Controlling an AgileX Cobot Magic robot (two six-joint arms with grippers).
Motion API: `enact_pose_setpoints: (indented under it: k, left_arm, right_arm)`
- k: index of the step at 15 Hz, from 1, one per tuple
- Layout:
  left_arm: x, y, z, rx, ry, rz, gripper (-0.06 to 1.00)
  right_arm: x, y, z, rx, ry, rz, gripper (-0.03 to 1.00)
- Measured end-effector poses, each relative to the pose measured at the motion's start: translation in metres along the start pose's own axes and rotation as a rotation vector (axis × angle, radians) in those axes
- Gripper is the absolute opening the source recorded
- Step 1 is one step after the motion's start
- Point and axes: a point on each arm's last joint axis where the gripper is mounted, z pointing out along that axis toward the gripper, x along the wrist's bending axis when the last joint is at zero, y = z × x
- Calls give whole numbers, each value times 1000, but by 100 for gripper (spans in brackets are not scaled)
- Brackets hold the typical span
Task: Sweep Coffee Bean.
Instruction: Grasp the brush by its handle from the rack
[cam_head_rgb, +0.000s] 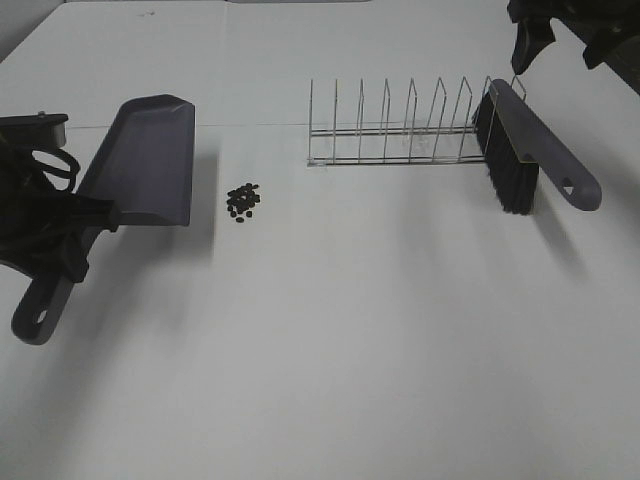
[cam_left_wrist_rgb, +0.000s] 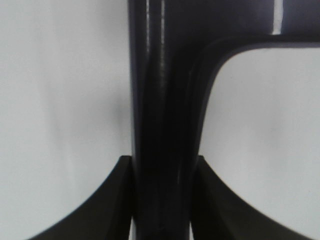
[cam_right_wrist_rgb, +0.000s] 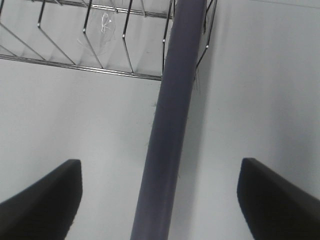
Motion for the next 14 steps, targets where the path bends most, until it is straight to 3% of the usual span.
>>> enact_pose_setpoints:
  k: [9,12,14]
  left_arm:
    - [0,0,0,0,3,3,26]
    - [0,0,0,0,3,3,26]
    - [0,0,0,0,3,3,26]
  right_arm:
    - [-9,13,104,146,-17,35,63]
    - [-9,9,119,170,-13,37,38]
    - [-8,8,121,174,-1,46,29]
